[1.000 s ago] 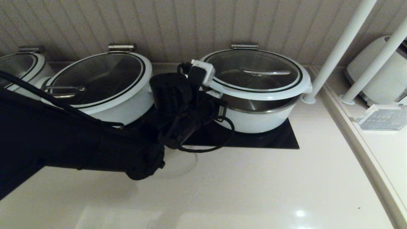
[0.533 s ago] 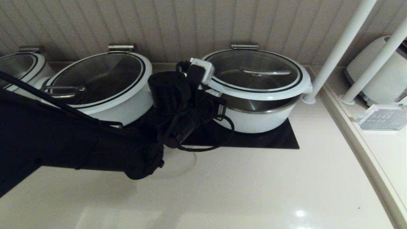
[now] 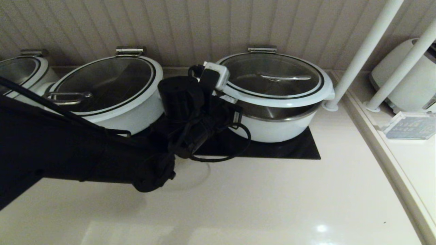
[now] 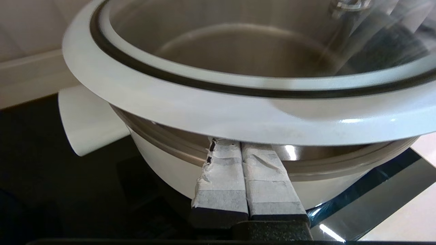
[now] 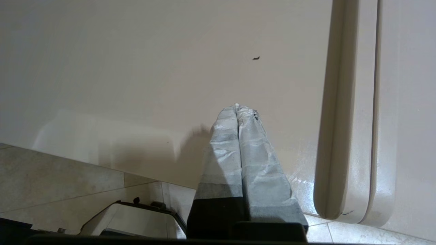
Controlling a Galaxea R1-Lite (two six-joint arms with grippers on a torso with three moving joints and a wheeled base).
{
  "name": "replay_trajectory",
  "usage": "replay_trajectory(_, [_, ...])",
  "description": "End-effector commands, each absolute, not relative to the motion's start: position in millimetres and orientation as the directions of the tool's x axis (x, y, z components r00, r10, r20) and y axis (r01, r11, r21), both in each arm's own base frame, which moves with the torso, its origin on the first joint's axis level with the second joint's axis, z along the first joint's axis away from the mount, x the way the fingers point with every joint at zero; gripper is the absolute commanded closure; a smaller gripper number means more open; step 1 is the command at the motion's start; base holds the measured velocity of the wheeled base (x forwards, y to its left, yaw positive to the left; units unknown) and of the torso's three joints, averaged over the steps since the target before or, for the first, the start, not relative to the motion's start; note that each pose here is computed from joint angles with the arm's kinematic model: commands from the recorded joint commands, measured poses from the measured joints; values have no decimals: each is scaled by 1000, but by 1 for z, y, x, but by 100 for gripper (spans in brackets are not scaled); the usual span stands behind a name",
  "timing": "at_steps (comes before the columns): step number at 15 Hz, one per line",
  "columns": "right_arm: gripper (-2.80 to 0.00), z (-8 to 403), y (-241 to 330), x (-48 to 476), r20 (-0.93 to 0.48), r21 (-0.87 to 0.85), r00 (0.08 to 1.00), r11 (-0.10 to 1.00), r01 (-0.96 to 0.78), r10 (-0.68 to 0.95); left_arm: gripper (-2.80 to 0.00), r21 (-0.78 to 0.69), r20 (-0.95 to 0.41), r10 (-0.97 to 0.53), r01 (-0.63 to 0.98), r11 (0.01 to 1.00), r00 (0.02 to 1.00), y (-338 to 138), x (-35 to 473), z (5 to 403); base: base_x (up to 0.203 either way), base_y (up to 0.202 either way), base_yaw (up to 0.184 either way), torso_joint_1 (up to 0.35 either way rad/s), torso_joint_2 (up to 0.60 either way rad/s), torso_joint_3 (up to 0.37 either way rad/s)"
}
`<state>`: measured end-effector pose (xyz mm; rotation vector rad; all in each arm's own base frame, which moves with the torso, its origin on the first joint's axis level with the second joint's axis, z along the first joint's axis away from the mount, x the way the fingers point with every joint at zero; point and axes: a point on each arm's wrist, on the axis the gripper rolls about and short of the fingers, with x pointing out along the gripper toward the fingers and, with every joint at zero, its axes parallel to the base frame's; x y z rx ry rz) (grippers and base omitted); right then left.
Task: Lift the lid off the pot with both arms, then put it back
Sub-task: Open the pot lid completely
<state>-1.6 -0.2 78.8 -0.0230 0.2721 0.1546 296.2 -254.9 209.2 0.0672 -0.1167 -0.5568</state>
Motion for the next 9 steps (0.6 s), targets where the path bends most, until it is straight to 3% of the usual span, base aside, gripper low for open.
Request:
replay_trajectory(1, [0, 79, 0, -1, -273, -2, 950, 988, -156, 150, 0, 97, 85, -531, 524, 846, 843, -258, 299, 204, 0, 0, 0, 0, 0, 0])
replay_trajectory(9, [0, 79, 0, -1, -277, -2, 948, 986, -167, 160, 0, 95, 100, -530, 522, 847, 842, -263, 304, 206, 0, 0, 0, 0, 0, 0])
